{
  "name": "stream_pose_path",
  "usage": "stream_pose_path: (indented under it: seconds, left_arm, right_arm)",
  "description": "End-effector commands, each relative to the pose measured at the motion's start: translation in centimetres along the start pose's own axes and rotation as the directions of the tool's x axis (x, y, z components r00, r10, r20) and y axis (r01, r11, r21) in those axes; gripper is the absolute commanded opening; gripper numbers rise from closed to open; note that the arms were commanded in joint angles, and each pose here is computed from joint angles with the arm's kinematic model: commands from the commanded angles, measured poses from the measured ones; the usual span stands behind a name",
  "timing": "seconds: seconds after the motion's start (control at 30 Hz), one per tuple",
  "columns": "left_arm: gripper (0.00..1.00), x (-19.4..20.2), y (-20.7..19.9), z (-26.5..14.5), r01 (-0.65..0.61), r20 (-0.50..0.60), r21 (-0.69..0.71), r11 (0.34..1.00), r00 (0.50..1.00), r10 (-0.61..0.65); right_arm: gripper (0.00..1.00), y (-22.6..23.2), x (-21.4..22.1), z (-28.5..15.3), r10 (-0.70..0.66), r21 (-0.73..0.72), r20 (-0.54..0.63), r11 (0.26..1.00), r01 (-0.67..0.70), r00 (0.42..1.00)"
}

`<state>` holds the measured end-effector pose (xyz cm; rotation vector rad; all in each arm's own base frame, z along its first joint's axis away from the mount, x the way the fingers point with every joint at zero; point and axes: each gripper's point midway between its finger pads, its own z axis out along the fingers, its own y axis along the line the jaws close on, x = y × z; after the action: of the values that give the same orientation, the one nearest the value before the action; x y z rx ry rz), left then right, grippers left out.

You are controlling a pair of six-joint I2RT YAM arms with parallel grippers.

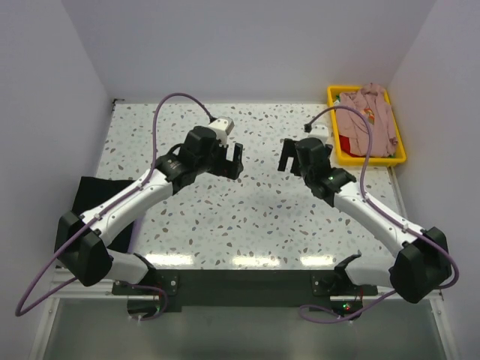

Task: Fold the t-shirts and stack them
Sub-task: Grab the tshirt from the pile

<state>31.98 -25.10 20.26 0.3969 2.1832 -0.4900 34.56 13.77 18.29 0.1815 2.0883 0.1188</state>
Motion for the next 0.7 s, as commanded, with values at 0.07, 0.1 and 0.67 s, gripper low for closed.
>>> stream_pose_path:
  seconds: [0.07, 0.1, 0.67]
  left_arm:
    - [1.0, -2.9, -1.0, -1.8, -0.013, 0.075, 0.038, 0.999, 0.997, 0.01]
    - [1.0, -3.0, -0.9, -1.8, -0.013, 0.073, 0.035, 0.999, 0.997, 0.011]
    - [1.0, -3.1, -1.4, -2.1, 0.023, 0.074, 0.07, 0.997, 0.997, -0.028]
  right_arm:
    - [0.99, 2.4, -3.5, 2.1, -0.084, -0.022, 0.04, 0.996, 0.085, 0.996]
    - [0.99, 3.3, -6.1, 2.5, -0.08, -0.016, 0.073, 0.997, 0.081, 0.994]
    - [0.91, -18.3, -16.3, 19.2, 0.242, 0.414, 0.108, 0.871, -0.265, 0.964]
